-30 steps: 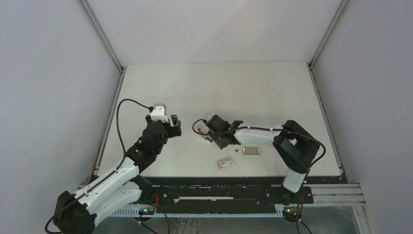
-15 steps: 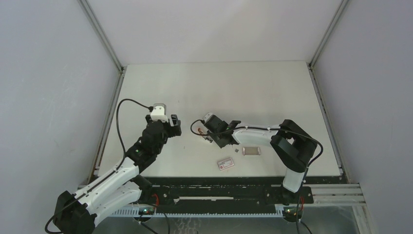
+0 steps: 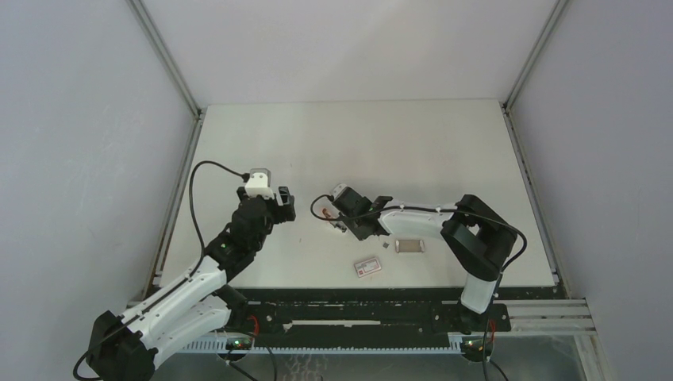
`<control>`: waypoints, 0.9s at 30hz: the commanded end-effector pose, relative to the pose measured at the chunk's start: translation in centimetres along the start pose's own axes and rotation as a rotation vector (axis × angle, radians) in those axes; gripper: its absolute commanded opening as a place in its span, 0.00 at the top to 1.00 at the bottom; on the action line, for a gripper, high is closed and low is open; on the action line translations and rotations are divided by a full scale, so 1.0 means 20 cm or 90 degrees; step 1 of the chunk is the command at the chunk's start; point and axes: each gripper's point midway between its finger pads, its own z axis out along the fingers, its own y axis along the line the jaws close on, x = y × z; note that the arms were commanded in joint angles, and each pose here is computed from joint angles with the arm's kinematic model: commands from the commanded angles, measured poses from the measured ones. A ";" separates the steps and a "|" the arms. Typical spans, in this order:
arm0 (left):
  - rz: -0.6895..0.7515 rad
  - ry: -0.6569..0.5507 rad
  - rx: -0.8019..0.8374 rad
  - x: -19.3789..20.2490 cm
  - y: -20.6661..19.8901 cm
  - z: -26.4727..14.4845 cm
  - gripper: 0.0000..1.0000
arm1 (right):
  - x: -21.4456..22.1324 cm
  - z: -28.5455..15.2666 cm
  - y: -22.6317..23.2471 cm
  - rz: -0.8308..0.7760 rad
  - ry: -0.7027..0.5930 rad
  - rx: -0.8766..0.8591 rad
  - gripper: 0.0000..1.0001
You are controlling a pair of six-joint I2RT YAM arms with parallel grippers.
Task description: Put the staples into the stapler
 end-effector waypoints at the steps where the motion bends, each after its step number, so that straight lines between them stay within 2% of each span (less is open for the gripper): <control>1: 0.002 -0.027 -0.012 -0.03 0.03 0.00 0.18 | -0.13 -0.12 -0.03 0.018 -0.054 0.004 0.89; 8: 0.001 -0.030 -0.016 -0.04 0.04 -0.01 0.18 | -0.29 -0.27 0.01 0.068 -0.142 -0.068 0.88; 15: 0.001 -0.030 -0.019 -0.03 0.04 -0.01 0.18 | -0.44 -0.27 0.14 0.096 -0.234 -0.164 0.88; 23: 0.001 -0.033 -0.020 -0.04 0.04 -0.01 0.17 | -0.54 -0.20 0.20 0.085 -0.299 -0.172 0.88; 27: 0.001 -0.035 -0.020 -0.04 0.04 -0.01 0.17 | -0.52 -0.15 0.21 0.067 -0.297 -0.160 0.88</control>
